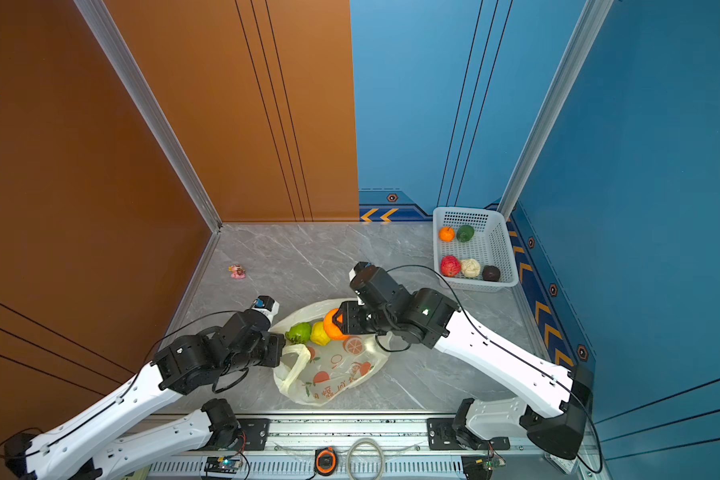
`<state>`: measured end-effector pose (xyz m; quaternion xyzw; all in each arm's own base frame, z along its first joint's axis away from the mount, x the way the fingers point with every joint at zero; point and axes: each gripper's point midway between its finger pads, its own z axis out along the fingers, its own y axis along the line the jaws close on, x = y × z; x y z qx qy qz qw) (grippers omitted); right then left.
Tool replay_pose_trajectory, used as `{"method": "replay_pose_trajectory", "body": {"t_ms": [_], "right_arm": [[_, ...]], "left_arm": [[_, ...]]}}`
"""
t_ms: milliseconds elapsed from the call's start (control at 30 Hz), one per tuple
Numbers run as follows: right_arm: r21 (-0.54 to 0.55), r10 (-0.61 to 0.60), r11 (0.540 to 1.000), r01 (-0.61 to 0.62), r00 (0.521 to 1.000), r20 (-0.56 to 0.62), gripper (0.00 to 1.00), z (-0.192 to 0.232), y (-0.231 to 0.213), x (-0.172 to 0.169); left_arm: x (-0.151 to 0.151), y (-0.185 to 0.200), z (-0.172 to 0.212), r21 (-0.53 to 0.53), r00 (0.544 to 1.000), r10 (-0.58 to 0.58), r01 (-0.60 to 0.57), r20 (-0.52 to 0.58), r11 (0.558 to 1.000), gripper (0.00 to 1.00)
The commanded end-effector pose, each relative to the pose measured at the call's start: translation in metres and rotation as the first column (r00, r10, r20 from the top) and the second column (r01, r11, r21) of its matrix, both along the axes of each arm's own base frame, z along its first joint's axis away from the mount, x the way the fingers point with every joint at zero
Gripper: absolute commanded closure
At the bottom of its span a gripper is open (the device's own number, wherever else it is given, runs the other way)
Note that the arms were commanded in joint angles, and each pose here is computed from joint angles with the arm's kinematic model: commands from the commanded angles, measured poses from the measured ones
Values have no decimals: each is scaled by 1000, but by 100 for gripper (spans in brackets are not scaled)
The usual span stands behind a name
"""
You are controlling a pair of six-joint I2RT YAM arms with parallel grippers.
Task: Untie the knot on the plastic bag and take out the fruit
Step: 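Lift the orange fruit out of the bag and carry it to the basket, then lower the orange fruit into the white basket and open the right gripper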
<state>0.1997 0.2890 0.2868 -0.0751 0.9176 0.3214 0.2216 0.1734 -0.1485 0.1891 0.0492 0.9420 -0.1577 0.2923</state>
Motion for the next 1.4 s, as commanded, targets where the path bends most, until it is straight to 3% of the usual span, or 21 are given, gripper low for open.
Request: {"method": "replay_pose_trajectory", "body": {"t_ms": [0,133,267,467,633,1000,1133,1233,1367], "right_arm": [[44,1,999,-2,1000,11,68,20,-29,13],[121,-125,985,122,992,17,68,40,-76,53],[104,-288,953,286,958,4,68,27,-134,93],[30,-534,846,533,845,37,68,-5,-224,158],[-20,-650,757,653,756,75,68,-27,-280,213],[-171,-769,610,773,630,107,68,-100,-368,337],[-242,-779,584,775,619,104,66,-126,-381,359],[-294,-781,573,765,618,87,60,-143,-386,367],[-334,-780,563,756,620,90,44,-149,-388,367]], "left_arm": [[8,2,10,-5,999,16,-16,44,1000,100],[8,0,9,-8,999,15,-15,41,1000,100],[8,1,10,-13,999,19,-19,45,1000,100],[6,1,11,-26,999,24,-23,46,999,100],[4,3,8,-31,999,28,-27,41,999,100],[2,3,5,-34,999,28,-27,35,999,100],[2,4,5,-32,999,28,-27,37,999,100],[2,3,5,-34,999,26,-25,38,999,100],[2,4,7,-38,999,31,-29,43,999,100]]}}
